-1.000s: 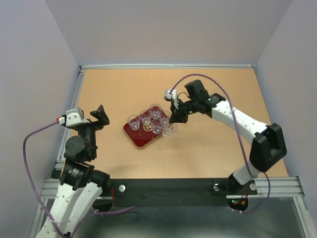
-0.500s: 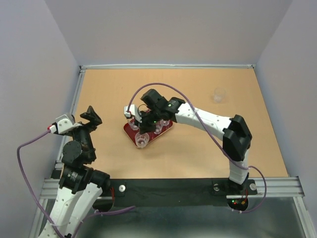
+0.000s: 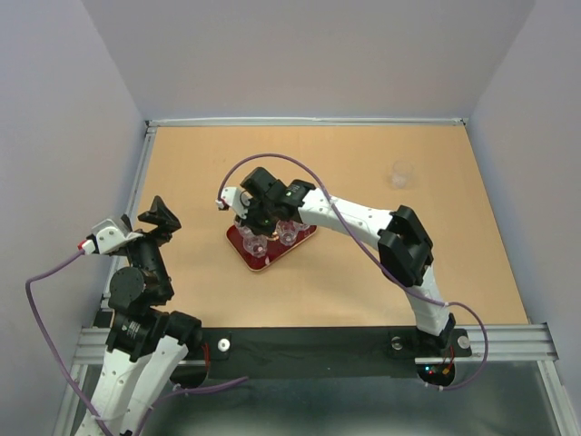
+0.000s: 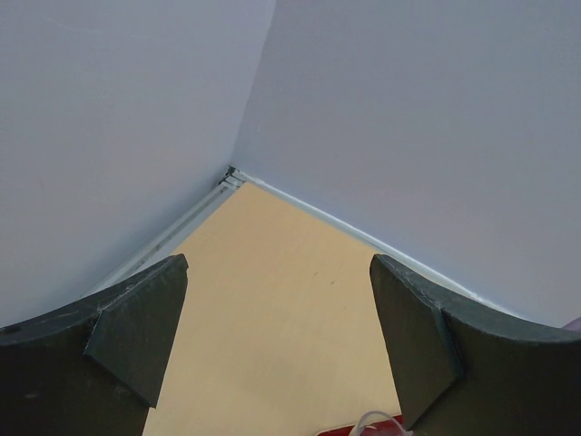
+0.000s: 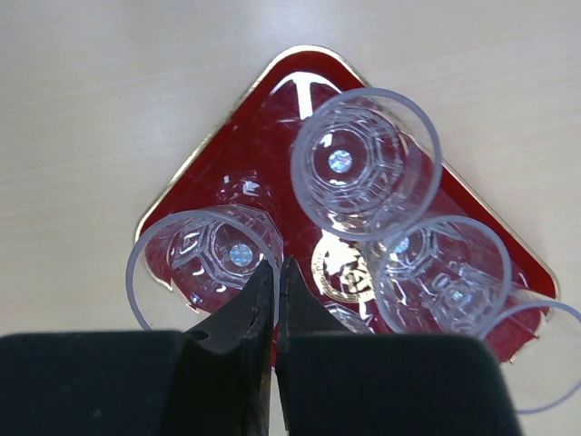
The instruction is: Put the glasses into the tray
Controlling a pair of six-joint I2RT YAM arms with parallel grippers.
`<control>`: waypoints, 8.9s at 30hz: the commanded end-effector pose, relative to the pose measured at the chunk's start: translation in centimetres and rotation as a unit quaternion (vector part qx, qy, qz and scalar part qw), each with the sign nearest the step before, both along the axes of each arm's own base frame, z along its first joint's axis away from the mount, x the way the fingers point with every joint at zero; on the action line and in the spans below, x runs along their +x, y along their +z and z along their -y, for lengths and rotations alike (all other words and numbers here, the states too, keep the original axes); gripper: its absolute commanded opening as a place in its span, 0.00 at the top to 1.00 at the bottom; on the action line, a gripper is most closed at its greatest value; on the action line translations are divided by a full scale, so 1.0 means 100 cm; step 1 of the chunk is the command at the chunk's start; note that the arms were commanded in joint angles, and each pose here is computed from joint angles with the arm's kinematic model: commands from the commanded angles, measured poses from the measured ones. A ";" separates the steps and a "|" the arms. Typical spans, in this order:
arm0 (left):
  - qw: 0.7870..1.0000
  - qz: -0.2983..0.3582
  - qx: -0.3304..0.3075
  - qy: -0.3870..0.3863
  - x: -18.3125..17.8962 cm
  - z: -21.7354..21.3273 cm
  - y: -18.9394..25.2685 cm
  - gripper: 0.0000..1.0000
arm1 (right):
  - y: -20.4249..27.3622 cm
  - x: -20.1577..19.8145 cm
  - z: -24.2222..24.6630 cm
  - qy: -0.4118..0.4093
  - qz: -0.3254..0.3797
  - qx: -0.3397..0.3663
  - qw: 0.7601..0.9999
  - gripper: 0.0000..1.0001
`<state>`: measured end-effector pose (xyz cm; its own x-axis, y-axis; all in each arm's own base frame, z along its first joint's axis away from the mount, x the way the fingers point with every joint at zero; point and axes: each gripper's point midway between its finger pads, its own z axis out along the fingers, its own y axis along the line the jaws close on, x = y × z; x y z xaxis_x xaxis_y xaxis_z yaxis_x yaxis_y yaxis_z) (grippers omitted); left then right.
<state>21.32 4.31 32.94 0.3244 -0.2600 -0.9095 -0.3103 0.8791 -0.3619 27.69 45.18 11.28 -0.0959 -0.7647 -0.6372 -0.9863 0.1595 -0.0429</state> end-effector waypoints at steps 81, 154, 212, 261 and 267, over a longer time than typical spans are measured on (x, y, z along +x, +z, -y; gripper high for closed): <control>0.995 0.017 0.050 -0.083 0.009 0.029 0.011 0.07 | 0.063 0.227 0.474 -0.619 -0.034 0.240 0.747 0.58; 0.996 0.011 0.051 -0.075 0.010 0.027 0.008 0.07 | 0.066 0.019 0.144 0.040 0.018 0.138 0.989 1.00; 0.996 0.015 0.048 -0.069 0.007 0.024 0.009 0.07 | 0.015 -0.025 -0.009 0.078 0.054 0.024 0.995 0.64; 0.983 -0.115 0.064 -0.128 0.061 0.061 -0.031 0.01 | 0.144 0.048 0.523 -0.763 0.340 0.197 0.513 0.00; 0.979 -0.136 0.057 -0.139 0.077 0.070 -0.036 0.01 | 0.131 0.040 0.543 -0.802 0.344 0.161 0.460 0.00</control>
